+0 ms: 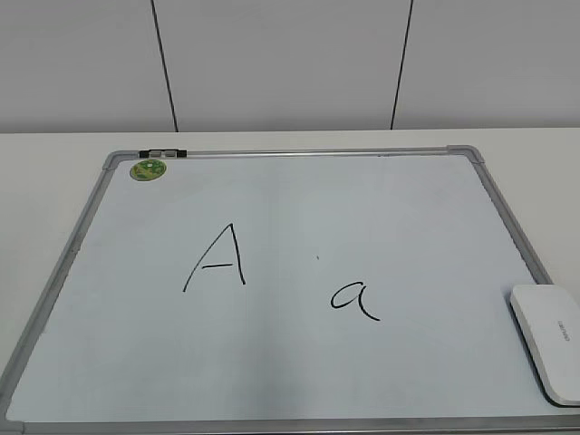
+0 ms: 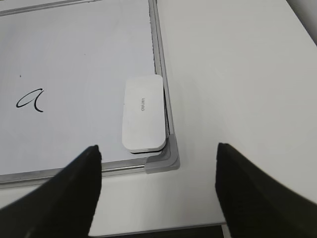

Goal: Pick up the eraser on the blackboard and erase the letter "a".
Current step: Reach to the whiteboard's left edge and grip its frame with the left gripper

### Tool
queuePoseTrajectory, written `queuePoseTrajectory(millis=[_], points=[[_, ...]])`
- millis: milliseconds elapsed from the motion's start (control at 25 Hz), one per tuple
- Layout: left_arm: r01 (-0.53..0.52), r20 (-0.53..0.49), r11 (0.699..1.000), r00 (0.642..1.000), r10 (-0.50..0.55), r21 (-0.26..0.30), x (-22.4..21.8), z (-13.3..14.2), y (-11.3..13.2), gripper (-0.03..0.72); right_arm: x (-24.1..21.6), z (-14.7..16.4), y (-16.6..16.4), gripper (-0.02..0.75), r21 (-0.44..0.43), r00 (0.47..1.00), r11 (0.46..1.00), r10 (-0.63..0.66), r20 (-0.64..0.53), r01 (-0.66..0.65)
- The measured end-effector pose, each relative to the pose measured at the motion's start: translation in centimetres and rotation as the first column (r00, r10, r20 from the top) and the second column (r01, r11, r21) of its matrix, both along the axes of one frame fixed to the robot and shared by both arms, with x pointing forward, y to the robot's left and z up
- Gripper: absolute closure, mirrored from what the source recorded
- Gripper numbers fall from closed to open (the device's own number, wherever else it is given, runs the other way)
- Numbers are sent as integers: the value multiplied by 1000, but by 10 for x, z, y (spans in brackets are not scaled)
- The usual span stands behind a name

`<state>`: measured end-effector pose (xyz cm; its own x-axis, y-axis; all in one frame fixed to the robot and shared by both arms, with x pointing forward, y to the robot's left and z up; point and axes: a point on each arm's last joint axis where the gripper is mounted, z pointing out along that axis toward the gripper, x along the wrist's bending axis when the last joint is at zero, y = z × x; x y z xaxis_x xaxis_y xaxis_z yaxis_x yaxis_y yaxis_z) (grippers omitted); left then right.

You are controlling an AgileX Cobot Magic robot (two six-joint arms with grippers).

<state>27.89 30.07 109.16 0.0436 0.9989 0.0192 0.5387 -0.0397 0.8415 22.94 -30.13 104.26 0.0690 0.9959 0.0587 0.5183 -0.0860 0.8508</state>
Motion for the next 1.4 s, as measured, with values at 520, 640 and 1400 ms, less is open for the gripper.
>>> queuePoseTrajectory(millis=[520, 640, 1400], points=[[1, -393, 999, 919, -15, -35, 153, 1, -11, 336, 0, 0, 0, 204, 0, 1000, 1000, 0, 0, 0], [-1, -460, 999, 888, -15, -34, 186, -6, -13, 336, 0, 0, 0, 204, 0, 1000, 1000, 0, 0, 0], [-49, -696, 997, 717, -9, -64, 309, -87, -21, 336, 0, 0, 0, 204, 0, 1000, 1000, 0, 0, 0]])
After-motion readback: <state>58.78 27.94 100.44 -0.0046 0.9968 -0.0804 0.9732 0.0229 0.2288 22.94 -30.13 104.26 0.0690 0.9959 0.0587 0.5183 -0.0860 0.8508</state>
